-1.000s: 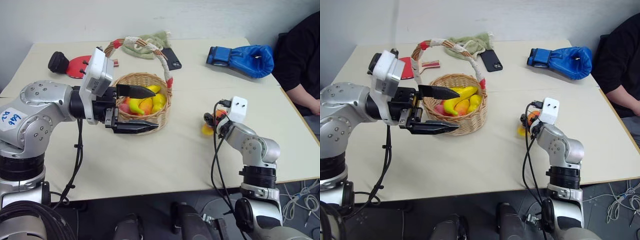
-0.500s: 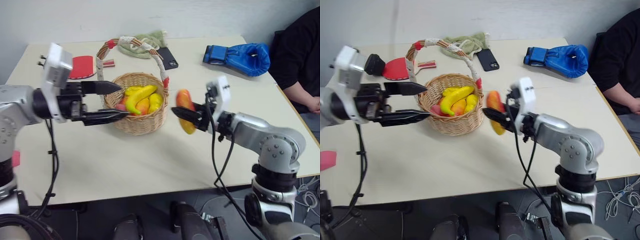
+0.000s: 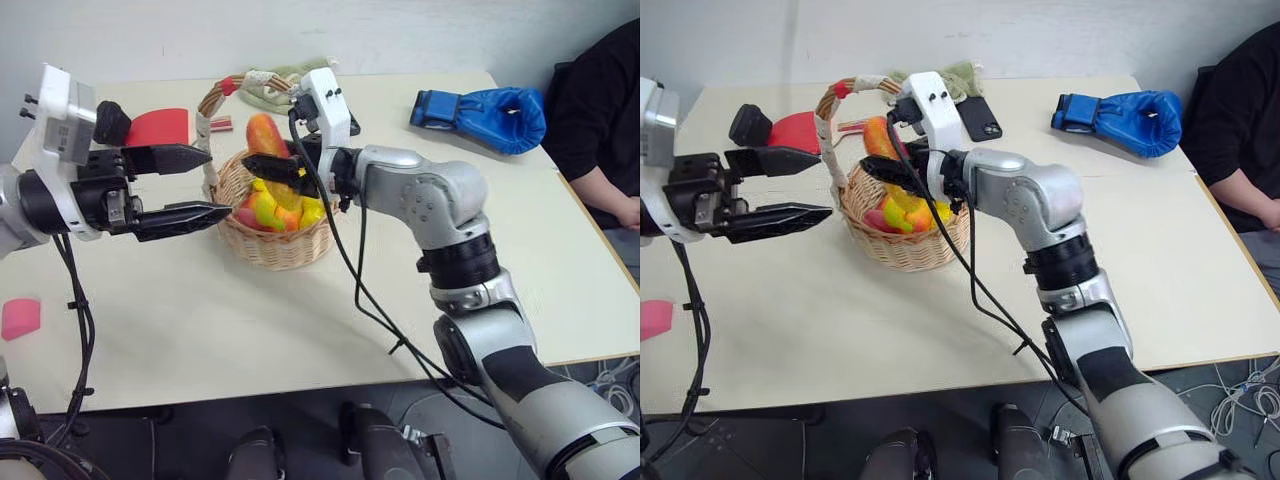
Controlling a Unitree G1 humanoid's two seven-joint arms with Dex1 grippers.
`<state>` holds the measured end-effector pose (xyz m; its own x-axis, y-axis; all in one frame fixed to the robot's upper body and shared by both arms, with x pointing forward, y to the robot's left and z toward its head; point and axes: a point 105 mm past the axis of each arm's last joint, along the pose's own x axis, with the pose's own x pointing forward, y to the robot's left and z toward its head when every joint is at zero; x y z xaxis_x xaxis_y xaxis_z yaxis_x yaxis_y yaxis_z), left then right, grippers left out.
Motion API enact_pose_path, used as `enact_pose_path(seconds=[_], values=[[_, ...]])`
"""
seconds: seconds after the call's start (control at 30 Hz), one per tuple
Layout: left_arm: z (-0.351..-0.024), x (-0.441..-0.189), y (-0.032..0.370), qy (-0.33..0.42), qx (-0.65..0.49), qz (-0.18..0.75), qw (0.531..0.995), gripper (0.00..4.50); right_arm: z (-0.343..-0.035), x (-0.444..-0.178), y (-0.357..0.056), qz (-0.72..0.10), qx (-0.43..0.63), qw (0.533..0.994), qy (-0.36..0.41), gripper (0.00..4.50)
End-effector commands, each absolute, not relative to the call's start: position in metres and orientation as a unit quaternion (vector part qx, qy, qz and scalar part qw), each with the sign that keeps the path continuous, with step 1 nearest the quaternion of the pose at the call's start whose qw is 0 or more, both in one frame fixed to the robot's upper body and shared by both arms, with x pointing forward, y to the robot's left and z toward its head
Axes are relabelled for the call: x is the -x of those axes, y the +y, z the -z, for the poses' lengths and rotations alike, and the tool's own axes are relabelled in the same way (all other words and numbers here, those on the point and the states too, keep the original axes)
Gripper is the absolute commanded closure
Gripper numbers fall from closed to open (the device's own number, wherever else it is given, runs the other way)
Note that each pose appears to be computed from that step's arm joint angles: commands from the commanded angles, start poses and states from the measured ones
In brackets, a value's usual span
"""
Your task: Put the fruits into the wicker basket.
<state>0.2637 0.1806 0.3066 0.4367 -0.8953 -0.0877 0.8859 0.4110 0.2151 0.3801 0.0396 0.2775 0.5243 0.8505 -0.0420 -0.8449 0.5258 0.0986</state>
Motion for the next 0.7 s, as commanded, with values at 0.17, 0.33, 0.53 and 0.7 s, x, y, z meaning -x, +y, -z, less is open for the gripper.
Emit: enact_pose_path(seconds=[0.17,0.33,0.53,0.7], values=[[-0.314,-0.258,0.177,-0.046,-0.126,0.533,0.836,0.00,-0.296,-0.354,0.044,-0.544,-0.039,0.838,0.002,0.07],[-0.315,-0.262,0.174,-0.045,-0.124,0.541,0.831,0.00,-0.295,-0.302,0.001,-0.597,-0.035,0.801,0.000,0.07],[-0.316,-0.270,0.172,-0.045,-0.125,0.549,0.825,0.00,-0.274,-0.318,-0.054,-0.463,0.010,0.886,-0.005,0.07],[-0.317,-0.273,0.166,-0.050,-0.127,0.559,0.818,0.00,-0.274,-0.348,-0.063,-0.373,0.002,0.927,-0.041,0.07]])
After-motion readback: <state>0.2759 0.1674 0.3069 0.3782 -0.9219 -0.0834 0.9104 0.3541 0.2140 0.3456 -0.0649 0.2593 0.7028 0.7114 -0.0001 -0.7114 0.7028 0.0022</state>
